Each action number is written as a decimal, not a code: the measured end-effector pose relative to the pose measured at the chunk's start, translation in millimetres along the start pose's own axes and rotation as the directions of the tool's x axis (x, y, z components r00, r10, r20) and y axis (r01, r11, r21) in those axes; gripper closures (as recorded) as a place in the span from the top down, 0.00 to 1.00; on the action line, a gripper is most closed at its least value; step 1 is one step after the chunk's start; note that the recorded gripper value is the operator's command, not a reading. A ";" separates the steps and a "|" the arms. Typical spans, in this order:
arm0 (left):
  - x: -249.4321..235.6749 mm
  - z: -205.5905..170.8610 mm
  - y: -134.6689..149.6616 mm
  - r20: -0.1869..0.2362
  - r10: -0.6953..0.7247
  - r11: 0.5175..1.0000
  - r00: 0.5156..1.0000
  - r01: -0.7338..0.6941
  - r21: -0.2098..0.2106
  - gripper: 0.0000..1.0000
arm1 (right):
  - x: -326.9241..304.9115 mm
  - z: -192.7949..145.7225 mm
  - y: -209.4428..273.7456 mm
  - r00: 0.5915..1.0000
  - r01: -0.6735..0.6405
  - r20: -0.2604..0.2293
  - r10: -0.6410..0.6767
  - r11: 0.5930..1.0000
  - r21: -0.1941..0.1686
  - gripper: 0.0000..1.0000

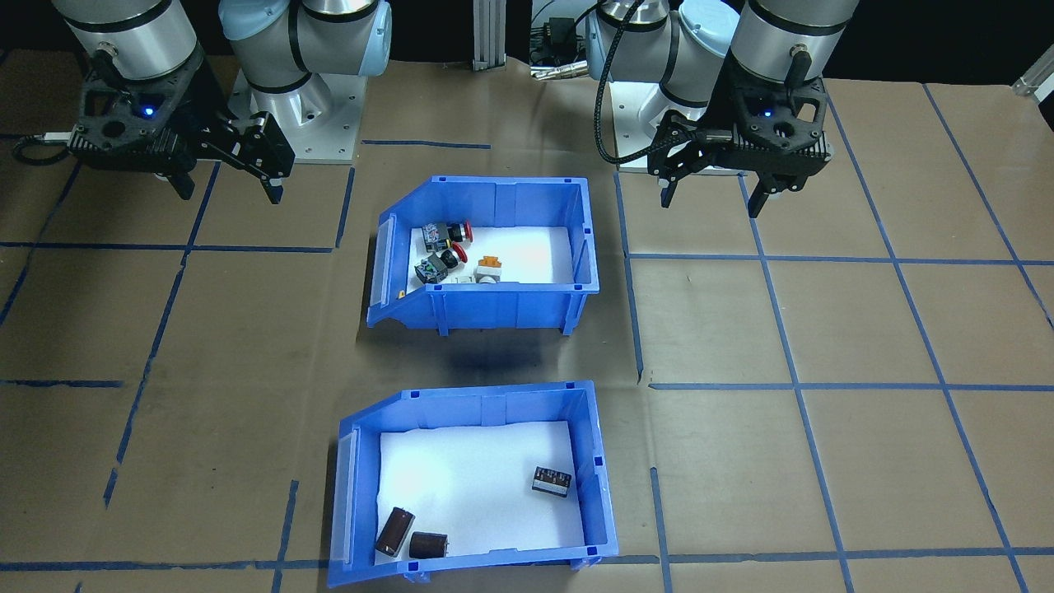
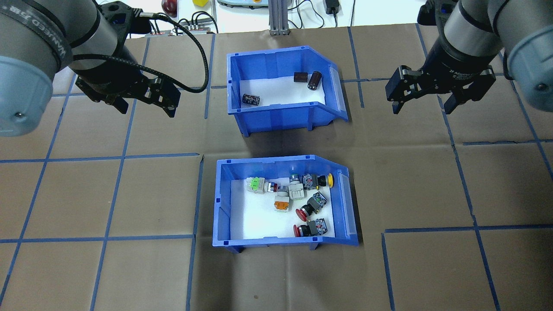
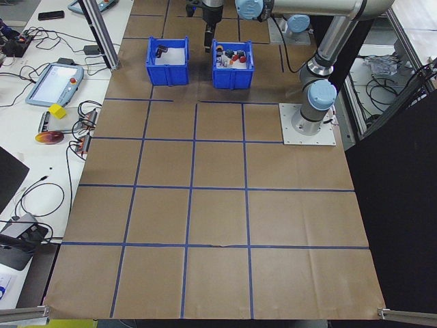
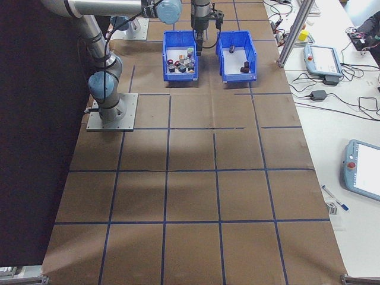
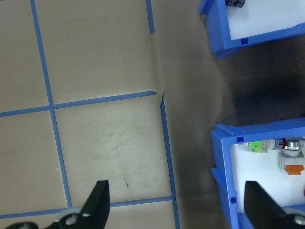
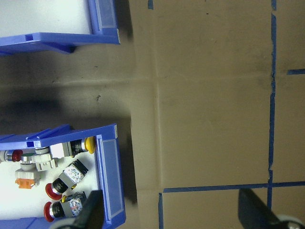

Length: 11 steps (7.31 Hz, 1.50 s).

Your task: Place button box in front

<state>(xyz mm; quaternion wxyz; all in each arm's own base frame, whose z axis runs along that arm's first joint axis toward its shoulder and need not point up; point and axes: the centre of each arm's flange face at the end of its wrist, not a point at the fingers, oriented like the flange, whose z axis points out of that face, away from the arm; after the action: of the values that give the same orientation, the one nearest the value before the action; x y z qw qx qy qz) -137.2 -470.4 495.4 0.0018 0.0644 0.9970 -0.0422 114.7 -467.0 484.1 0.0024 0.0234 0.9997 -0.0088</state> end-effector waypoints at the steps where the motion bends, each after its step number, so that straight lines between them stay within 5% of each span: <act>1: 0.0 0.1 0.9 0.000 -0.001 1.000 1.000 0.001 -0.001 0.99 | 0.2 -0.7 -0.1 1.000 0.000 -0.003 0.000 1.000 0.001 1.00; 8: 0.5 -1.5 3.0 -0.002 -0.028 1.000 1.000 0.028 0.003 0.99 | -5.2 -7.7 -20.9 0.982 0.187 -0.009 -0.187 0.982 0.014 1.00; 9: 0.5 -1.6 3.9 -0.002 -0.108 0.994 0.994 0.108 0.001 0.99 | -6.1 -6.8 -29.6 0.979 0.204 -0.008 -0.204 0.979 0.011 1.00; 11: 1.2 0.0 8.9 0.008 -0.463 0.886 0.886 0.463 -0.009 0.99 | -7.9 -2.5 -41.4 0.939 0.345 -0.006 -0.345 0.939 0.003 1.00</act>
<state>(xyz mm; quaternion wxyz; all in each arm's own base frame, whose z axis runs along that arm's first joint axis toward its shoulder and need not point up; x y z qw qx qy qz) -137.3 -461.5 494.6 -0.0052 -0.1755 0.9838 -0.0361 120.6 -508.7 487.3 -0.0019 -0.1519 0.9883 -0.0112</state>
